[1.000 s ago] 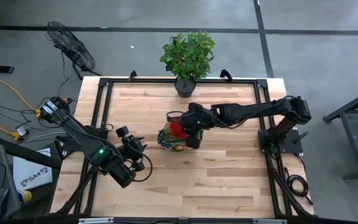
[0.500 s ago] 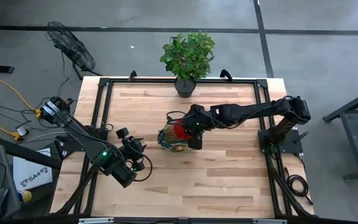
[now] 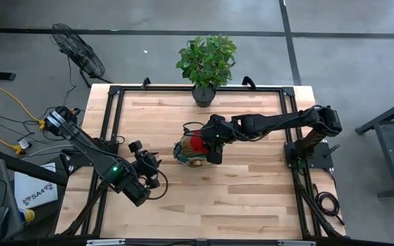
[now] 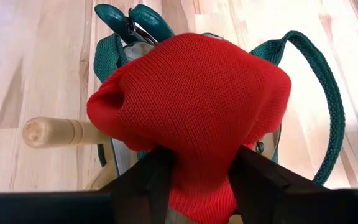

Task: Pick & Place Garden tools in Gardening bag
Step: Put the red gloves into the gardening bag, then return to Home Position

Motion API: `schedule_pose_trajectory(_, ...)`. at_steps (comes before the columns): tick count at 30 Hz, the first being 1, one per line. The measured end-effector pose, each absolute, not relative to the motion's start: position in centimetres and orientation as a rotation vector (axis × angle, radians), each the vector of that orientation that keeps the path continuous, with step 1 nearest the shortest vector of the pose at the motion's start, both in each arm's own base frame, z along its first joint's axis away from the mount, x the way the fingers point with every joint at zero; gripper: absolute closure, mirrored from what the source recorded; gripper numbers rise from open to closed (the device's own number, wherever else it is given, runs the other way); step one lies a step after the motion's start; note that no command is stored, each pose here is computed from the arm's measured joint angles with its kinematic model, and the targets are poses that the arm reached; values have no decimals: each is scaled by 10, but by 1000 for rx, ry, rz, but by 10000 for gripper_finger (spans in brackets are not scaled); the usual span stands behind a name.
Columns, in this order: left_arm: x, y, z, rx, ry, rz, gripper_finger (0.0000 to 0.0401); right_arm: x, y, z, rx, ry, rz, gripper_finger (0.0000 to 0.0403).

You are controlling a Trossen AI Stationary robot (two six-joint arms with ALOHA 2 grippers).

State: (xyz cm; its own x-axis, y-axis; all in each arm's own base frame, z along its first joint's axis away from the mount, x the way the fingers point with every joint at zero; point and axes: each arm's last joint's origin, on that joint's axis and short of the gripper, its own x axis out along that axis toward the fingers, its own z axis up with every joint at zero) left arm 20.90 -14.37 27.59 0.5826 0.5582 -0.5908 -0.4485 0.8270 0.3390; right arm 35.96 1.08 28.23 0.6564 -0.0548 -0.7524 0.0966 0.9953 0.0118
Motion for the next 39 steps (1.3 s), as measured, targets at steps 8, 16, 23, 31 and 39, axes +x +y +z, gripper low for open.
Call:
schedule_pose_trajectory(8, 212, -148, 276, 83, 755, 549, 267, 360, 11, 282, 56, 851, -87, 228)
schedule_pose_trajectory(16, 212, -148, 275, 75, 763, 544, 267, 360, 12, 282, 67, 853, -61, 166)
schedule_pose_trajectory(23, 214, -150, 276, 43, 758, 528, 267, 356, 14, 285, 57, 870, 23, 122)
schedule_pose_trajectory(31, 203, -140, 296, 19, 693, 514, 267, 330, 11, 294, -3, 979, -61, 117)
schedule_pose_trajectory(39, 180, -120, 296, -22, 565, 419, 267, 276, 16, 321, 45, 754, 94, 117)
